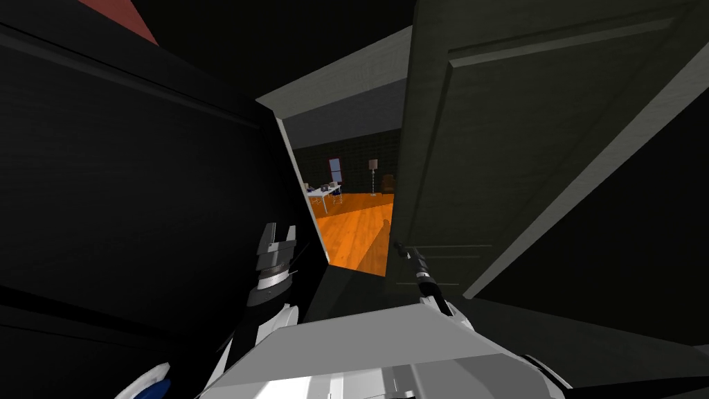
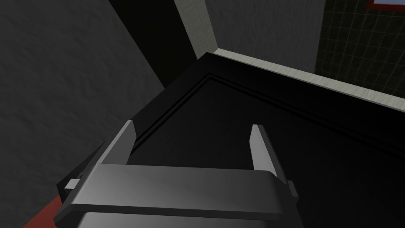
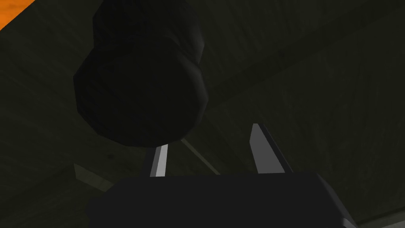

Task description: Pull the door open

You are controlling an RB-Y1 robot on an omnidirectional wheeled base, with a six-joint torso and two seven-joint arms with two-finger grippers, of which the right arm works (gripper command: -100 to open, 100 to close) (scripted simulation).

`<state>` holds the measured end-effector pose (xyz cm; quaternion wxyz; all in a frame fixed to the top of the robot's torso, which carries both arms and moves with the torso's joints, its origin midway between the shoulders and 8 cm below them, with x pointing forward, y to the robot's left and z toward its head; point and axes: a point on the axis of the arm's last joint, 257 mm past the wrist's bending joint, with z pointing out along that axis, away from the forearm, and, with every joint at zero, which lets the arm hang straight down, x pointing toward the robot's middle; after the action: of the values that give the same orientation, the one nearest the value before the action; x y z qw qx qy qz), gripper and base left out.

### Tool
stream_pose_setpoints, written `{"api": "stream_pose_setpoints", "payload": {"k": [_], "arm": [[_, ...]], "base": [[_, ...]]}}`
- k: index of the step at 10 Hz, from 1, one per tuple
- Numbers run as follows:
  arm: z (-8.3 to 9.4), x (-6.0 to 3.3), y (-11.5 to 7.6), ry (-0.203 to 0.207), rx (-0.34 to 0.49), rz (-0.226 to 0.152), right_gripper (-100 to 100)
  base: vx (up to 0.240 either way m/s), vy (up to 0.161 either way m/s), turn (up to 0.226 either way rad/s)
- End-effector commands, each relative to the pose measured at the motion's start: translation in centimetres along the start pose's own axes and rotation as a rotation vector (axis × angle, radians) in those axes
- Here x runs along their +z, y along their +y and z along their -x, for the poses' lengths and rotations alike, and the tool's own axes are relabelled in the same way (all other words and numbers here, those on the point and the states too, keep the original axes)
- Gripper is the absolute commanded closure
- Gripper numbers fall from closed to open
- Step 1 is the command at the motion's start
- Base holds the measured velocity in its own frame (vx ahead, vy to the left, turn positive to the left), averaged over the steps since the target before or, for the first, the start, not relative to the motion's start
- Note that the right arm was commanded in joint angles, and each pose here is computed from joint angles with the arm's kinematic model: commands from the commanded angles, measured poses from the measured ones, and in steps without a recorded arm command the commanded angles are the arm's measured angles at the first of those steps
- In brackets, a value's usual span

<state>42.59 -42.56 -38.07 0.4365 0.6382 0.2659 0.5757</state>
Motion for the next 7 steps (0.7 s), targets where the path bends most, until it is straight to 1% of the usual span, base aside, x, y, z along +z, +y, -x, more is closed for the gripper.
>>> {"api": "stream_pose_setpoints", "payload": {"k": [1,2,3,4,7], "arm": [[-1.88,-0.06,-1.53,0.014,0.081,-0.020,-100],[-1.99,-0.04,-1.60,0.008,0.119,-0.017,-100],[-2.32,0.17,-1.34,0.016,0.139,-0.010,-100],[-1.99,-0.04,-1.60,0.008,0.136,-0.017,-100],[-1.99,-0.04,-1.60,0.008,0.136,-0.017,-100]], "base": [[-0.041,-0.006,0.032],[-0.059,-0.015,0.068],[-0.065,-0.017,0.026],[-0.038,-0.009,-0.007],[0.002,0.002,-0.013]]}}
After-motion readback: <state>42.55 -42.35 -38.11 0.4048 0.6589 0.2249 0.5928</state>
